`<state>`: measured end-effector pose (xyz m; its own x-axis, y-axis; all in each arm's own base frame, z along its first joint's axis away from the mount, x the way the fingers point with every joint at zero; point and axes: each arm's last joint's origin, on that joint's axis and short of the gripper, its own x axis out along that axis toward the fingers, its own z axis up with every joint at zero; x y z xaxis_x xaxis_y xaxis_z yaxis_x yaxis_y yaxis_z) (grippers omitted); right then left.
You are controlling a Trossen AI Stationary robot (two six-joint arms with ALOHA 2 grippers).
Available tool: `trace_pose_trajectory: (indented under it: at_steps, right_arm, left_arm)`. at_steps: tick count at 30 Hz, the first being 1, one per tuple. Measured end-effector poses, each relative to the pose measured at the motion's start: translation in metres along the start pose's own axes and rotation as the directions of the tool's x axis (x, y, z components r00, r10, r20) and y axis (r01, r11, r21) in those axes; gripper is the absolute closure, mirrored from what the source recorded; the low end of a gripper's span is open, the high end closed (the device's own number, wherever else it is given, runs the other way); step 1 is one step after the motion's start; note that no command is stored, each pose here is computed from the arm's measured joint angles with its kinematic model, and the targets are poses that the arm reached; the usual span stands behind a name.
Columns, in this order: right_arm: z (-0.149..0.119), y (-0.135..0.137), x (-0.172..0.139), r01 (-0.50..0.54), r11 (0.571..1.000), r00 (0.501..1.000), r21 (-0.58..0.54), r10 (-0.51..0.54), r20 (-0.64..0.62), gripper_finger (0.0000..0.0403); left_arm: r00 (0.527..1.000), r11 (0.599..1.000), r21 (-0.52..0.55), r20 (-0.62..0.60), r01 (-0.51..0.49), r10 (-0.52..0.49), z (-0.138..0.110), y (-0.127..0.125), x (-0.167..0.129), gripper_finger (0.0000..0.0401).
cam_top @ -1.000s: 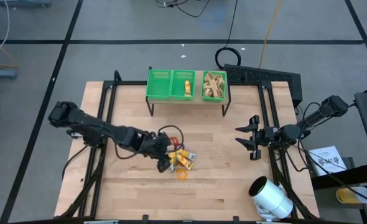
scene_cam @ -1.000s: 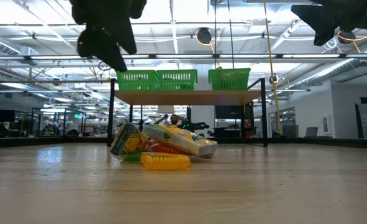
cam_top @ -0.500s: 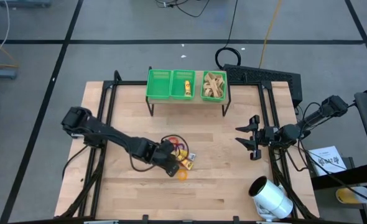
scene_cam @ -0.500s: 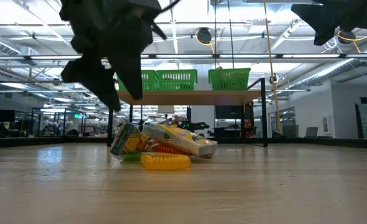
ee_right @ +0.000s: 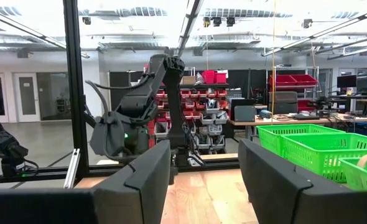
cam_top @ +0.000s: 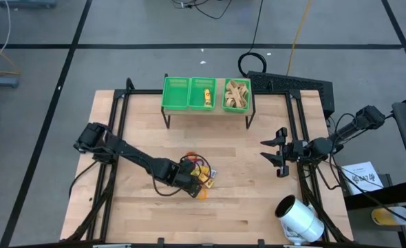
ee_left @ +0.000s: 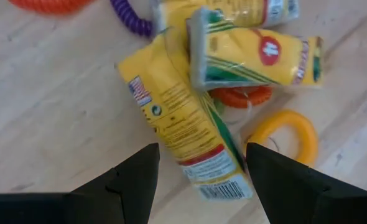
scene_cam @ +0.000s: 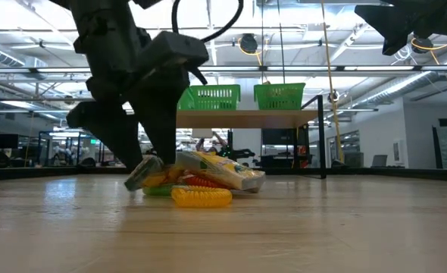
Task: Pick & Place Office Desk Supplies
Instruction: Put the yellow crayon box into the middle green bin on the shelf
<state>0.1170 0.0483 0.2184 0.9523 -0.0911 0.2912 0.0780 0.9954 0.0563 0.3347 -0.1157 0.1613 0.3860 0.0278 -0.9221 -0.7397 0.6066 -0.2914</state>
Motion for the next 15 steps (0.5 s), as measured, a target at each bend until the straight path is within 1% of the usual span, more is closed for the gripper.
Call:
trace_pose_trajectory:
  at_steps: [3,5,9,12,15]
  right_arm:
    - [0.000,0.000,0.000,0.000,1.000,1.000,0.003,0.000,0.004,0.0220]
    - [0.001,0.000,0.000,0.001,1.000,1.000,0.005,-0.001,0.006,0.0220]
    - [0.001,0.000,0.000,0.001,1.000,1.000,0.005,-0.001,0.006,0.0220]
    - [0.001,0.000,0.000,-0.001,1.000,1.000,0.005,0.001,0.006,0.0220]
    - [0.001,0.000,0.000,-0.001,1.000,1.000,0.005,0.001,0.006,0.0220]
  left_arm:
    - [1.000,1.000,0.005,-0.001,-0.014,0.014,0.003,0.002,0.002,0.0151]
    - [0.999,0.999,0.004,-0.002,-0.040,0.040,0.005,0.005,0.002,0.0151]
    - [0.986,0.987,0.034,-0.055,-0.159,0.160,0.003,0.018,0.001,0.0151]
    - [0.958,0.960,0.066,-0.083,-0.271,0.276,-0.001,0.029,-0.002,0.0151]
    - [0.944,0.944,0.092,-0.064,-0.317,0.323,-0.001,0.033,-0.003,0.0151]
